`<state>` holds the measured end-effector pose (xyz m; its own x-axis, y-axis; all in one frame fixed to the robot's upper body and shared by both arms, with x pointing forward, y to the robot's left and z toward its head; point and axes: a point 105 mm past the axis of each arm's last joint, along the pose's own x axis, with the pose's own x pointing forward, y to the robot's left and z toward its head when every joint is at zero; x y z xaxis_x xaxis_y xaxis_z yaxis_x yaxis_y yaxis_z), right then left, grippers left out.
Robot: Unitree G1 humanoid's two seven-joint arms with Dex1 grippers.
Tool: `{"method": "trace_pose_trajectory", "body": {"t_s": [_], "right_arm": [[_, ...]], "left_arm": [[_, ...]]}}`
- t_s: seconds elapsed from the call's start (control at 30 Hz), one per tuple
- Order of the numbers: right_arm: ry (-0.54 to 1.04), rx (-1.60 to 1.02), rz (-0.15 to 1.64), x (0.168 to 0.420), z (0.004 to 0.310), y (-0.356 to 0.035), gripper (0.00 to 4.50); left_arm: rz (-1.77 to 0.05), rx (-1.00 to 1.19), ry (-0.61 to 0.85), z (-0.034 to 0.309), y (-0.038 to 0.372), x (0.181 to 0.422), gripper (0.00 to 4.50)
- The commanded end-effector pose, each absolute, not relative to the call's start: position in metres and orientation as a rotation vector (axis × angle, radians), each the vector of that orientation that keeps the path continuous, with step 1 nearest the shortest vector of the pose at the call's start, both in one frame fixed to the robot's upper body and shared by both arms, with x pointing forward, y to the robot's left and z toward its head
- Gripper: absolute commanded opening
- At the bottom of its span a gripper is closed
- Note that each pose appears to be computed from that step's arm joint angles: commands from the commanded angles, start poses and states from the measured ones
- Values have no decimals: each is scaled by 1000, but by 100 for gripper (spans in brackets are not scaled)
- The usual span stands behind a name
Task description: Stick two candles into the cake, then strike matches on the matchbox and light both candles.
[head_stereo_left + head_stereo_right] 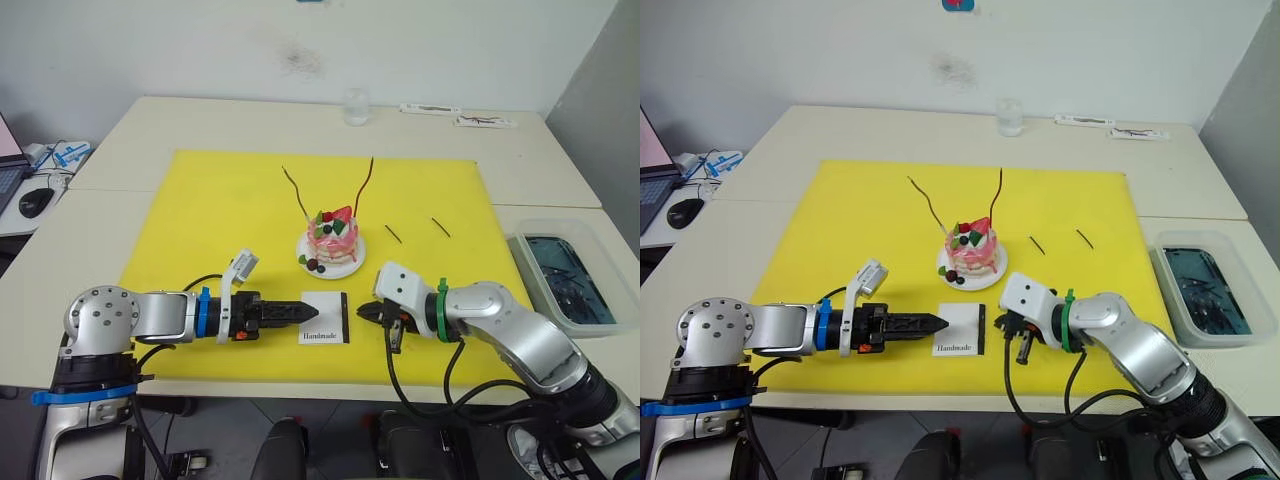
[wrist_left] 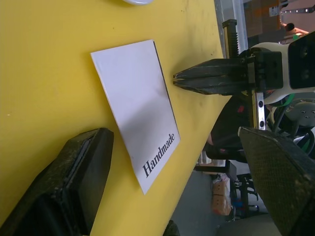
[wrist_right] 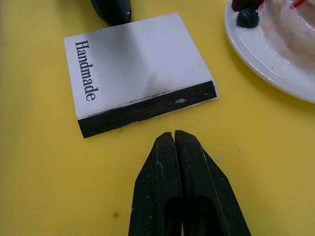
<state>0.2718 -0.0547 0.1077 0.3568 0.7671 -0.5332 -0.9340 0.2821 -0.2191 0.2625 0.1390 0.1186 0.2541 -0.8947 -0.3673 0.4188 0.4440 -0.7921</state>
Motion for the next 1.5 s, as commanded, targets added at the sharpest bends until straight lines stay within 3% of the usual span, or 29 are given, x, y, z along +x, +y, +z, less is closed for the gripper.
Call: {"method": "trace_pose_trajectory", "body": {"t_s": [0.03, 0.5, 1.5], "right_arm": [[327, -565, 1178, 271, 109, -54, 5], [339, -574, 1224, 270, 95, -42, 5], [255, -553, 1290, 270, 101, -9, 5]], "left_arm": [[-978, -618, 940, 114, 133, 263, 450], [-951, -620, 967, 100, 125, 265, 450], [-946, -641, 987, 83, 122, 257, 450]]}}
